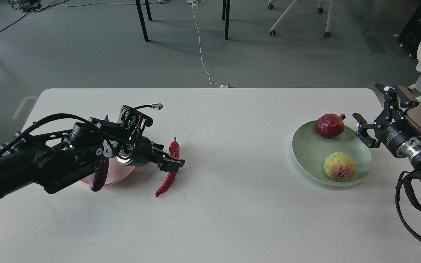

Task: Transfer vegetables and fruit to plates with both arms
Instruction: 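Move the left gripper to the red chili pepper and grasp it, then carry the chili pepper onto the pink plate and release it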

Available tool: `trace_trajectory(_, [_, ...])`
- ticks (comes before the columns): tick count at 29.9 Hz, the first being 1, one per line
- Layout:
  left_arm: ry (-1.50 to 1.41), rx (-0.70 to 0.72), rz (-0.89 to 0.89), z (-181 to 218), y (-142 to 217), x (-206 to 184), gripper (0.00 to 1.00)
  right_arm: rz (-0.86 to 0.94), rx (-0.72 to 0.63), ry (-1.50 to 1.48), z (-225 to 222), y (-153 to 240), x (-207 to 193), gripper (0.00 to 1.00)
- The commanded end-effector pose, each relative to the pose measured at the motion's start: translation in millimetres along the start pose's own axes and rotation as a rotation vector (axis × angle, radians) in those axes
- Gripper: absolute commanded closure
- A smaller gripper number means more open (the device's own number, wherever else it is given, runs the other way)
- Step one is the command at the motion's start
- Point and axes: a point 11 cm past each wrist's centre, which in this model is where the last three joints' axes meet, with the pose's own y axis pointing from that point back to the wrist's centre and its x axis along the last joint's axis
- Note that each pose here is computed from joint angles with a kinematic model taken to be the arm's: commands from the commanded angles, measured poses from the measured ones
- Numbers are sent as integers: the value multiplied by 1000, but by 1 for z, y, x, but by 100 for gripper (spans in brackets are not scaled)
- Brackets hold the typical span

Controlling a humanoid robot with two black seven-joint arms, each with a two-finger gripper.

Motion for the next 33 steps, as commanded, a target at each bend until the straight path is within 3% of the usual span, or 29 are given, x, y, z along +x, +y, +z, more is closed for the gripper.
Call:
trace_trajectory(1, [-1, -2, -9, 2, -3, -3, 3, 0, 0, 1, 0, 0, 0, 2])
trace_trajectory(4, [-2, -5, -13, 3, -4, -5, 5, 0, 1, 0, 0, 0, 0, 2])
trace_trajectory(6, [-2, -3, -15, 3, -4, -5, 13, 0, 1, 0, 0, 0, 0, 2])
trace_trajectory(9, [2, -5, -21, 3, -4, -7, 38, 0, 1, 0, 0, 0, 0, 2])
trace_trajectory(11, [1, -8, -25, 4, -5, -8, 65, 0, 1, 0, 0, 0, 0, 2])
trace_trajectory(12, [5, -4, -24, 4, -5, -8, 70, 0, 1, 0, 0, 0, 0, 2])
trace_trajectory(23, [146, -35, 14, 17, -10, 4, 89, 0, 1, 0, 0, 0, 0, 2])
trace_trajectory(28, [191, -45, 53, 13, 2, 20, 89, 0, 1, 0, 0, 0, 0, 2])
trace_trajectory(33, [285, -11, 96, -15, 33, 33, 89, -2, 1, -2, 0, -1, -1, 2])
